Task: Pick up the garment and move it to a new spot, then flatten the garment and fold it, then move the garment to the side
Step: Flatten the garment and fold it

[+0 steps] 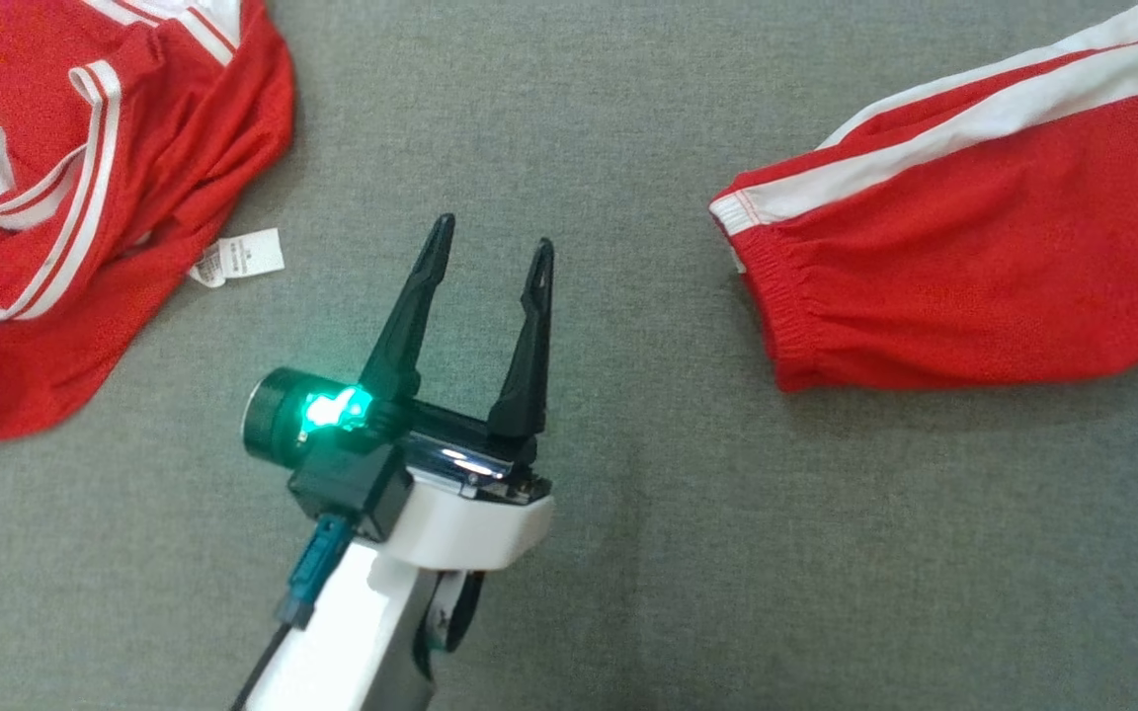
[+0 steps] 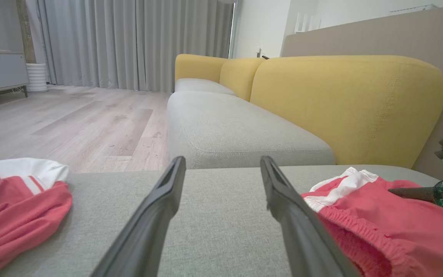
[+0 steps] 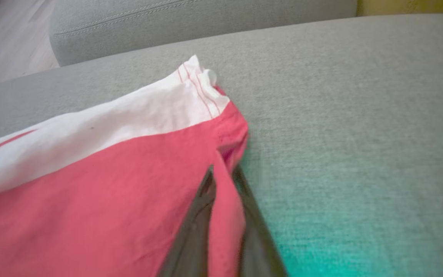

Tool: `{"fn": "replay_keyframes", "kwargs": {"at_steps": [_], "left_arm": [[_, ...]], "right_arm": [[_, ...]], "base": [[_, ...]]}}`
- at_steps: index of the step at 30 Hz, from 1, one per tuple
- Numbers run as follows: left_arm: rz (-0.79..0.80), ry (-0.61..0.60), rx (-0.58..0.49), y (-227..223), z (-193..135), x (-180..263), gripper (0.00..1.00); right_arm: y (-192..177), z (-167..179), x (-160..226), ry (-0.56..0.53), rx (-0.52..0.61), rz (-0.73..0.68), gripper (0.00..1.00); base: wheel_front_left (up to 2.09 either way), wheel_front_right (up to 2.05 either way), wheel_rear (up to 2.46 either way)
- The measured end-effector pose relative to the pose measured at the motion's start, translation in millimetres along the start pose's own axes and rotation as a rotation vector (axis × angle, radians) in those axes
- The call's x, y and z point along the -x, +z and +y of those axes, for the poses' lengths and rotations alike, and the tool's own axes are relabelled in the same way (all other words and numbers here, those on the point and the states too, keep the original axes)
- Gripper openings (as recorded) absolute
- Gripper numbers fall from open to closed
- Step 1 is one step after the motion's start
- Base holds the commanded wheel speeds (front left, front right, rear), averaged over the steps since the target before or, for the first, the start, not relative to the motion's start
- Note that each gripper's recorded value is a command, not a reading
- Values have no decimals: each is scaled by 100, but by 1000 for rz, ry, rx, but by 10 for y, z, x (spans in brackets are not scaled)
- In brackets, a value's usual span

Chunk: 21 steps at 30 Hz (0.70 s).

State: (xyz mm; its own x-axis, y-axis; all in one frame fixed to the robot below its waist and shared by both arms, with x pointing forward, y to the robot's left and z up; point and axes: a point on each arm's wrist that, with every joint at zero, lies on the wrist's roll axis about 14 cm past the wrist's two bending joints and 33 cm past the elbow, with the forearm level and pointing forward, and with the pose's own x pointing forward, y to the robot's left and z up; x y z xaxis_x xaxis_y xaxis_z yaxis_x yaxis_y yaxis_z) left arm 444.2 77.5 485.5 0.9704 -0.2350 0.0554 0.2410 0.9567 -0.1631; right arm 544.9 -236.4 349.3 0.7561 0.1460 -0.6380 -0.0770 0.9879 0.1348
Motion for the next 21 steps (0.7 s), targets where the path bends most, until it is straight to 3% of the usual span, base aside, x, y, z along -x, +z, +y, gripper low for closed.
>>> {"fn": "replay_keyframes", "kwargs": {"at_steps": [5,16,21], "left_arm": [[-21,4,-17,75,40,18,100],[-43,-64,-5,150,-187,41,100],[-41,-86,6,145,-276,46,100]], "right_arm": [[-31,7,156,12,-31,-31,0],[-89,-637,765,-154,-100,-143,0],[129,-658,932,-154,-86,-246,0]], "base": [[0,0,0],[0,0,0],[0,0,0]]}}
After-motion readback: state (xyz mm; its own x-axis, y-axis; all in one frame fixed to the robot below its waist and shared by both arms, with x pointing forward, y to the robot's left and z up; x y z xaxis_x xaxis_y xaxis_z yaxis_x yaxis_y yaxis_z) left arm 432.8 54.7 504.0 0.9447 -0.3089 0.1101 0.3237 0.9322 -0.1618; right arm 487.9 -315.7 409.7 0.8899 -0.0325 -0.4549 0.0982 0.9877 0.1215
